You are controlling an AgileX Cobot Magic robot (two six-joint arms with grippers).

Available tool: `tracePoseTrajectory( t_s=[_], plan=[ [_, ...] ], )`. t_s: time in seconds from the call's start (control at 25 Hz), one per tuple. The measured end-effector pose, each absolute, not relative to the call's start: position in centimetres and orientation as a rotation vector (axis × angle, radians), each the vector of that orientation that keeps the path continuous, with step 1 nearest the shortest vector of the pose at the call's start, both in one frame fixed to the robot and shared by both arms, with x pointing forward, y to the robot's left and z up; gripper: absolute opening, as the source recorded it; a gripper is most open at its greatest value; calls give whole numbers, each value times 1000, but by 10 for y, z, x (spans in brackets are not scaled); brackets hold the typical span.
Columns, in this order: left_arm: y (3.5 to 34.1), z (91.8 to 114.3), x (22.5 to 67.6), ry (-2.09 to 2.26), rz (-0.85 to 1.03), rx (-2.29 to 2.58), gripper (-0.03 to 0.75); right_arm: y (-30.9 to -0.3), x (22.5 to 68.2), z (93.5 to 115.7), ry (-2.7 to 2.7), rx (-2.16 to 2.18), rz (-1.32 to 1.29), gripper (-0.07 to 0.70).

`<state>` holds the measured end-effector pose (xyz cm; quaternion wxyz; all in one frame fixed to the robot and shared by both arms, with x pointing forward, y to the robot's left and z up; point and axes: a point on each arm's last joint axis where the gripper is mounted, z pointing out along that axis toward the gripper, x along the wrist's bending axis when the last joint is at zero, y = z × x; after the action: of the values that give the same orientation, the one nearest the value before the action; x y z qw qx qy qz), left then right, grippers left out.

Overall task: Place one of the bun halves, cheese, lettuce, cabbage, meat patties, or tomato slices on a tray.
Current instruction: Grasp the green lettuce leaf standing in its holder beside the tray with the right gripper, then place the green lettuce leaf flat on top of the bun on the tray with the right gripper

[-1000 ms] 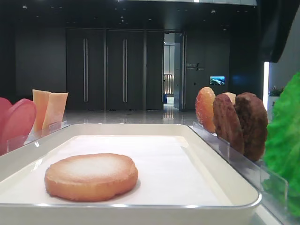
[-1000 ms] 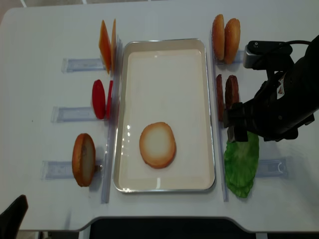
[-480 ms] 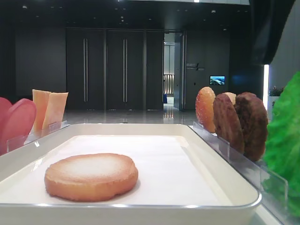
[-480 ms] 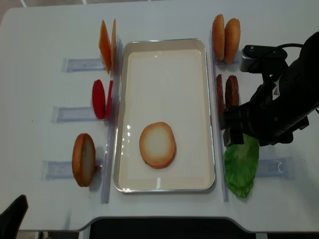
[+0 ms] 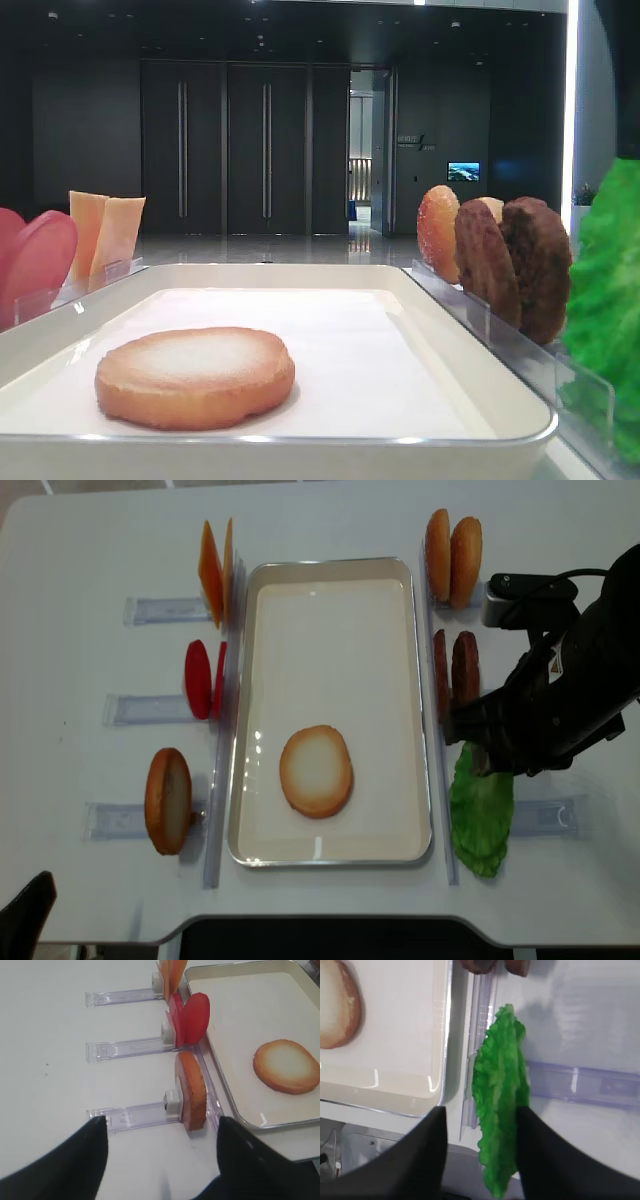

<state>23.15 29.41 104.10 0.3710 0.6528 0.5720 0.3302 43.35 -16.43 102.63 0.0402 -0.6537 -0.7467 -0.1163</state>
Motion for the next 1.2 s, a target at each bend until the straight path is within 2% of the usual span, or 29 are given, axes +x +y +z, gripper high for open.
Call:
tracePoseTrajectory(
  t_s=[0.16,0.52,0.88,1.2],
  plan=[
    [294,1041,232,1467,847,1674,517,-168,433,1025,-2309,-2023,-293,37],
    [294,1041,232,1467,847,1674,517,-168,432,1029,-2278,-2035,-276,33],
    [294,1041,232,1467,847,1674,517,-159,436,1078,-2270,-2016,-375,33],
    [294,1041,232,1467,847,1674,517,-127,432,1094,-2208,-1899,-662,33]
  ],
)
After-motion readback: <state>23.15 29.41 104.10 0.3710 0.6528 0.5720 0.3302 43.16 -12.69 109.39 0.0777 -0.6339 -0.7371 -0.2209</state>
